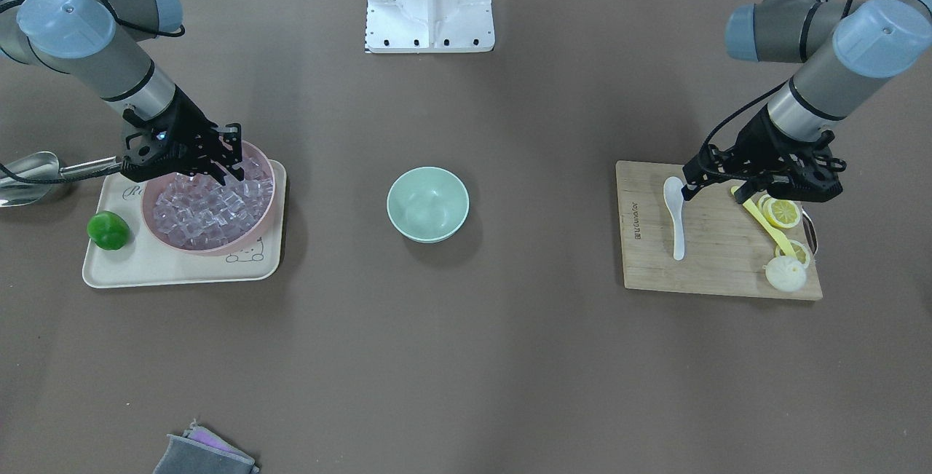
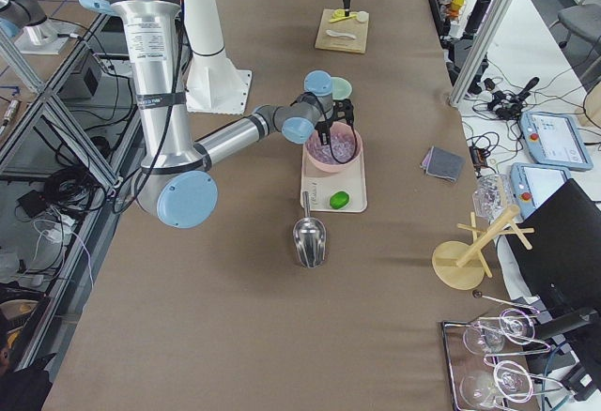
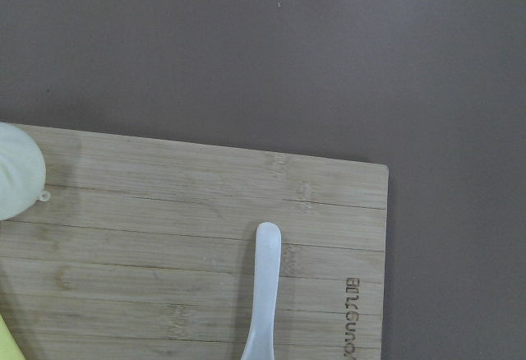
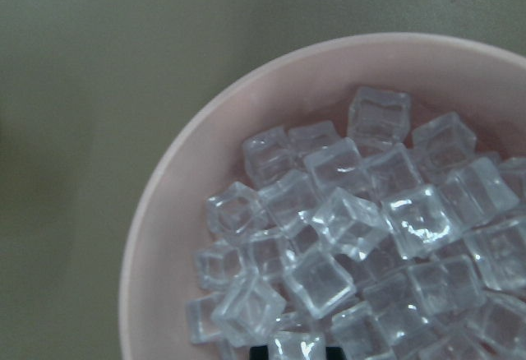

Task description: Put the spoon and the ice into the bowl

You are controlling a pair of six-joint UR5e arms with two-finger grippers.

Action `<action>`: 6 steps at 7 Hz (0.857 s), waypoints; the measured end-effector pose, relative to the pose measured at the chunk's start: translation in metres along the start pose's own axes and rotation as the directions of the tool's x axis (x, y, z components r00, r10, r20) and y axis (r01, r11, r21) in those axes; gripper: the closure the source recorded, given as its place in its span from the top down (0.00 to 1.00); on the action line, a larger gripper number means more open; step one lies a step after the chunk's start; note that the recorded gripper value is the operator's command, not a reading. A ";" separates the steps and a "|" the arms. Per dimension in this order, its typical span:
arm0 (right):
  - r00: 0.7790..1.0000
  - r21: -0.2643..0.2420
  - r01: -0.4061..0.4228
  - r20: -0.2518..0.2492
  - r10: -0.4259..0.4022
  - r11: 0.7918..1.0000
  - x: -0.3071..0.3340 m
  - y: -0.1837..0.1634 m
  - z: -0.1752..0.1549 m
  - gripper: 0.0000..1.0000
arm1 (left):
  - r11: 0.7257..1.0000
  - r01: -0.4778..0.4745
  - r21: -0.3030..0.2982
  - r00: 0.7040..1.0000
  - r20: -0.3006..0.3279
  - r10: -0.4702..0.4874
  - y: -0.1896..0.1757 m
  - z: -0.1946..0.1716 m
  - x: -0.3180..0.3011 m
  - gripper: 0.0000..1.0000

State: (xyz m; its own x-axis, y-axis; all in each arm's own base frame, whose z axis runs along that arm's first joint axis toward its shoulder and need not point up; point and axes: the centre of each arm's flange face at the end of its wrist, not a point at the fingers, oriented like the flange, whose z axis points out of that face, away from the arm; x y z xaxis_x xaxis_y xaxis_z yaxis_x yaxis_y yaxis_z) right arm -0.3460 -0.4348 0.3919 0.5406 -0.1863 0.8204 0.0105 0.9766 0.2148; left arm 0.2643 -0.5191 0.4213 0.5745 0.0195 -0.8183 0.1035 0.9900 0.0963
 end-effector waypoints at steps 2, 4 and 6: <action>0.999 0.023 -0.026 0.025 0.025 0.999 -0.065 -0.030 -0.024 0.00 | 1.000 -0.002 -0.010 1.000 0.007 0.002 0.003 0.007 0.000 0.98; 0.996 0.061 -0.087 0.025 0.085 0.994 -0.160 -0.056 -0.019 0.00 | 1.000 -0.010 -0.014 0.999 0.032 0.010 0.009 0.022 0.001 0.98; 0.991 0.103 -0.136 0.013 0.135 0.985 -0.234 -0.056 0.018 0.00 | 0.999 -0.020 -0.026 0.999 0.043 0.021 0.014 0.035 0.005 0.97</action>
State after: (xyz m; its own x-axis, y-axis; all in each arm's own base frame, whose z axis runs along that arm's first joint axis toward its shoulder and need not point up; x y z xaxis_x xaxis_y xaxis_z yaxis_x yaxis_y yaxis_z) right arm -0.4878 -0.4474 0.1972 0.5256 -0.0540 0.8490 -0.1501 0.9764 0.1551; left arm 0.2966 -0.5096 0.4385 0.6107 0.0344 -0.7911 0.0711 0.9926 0.0980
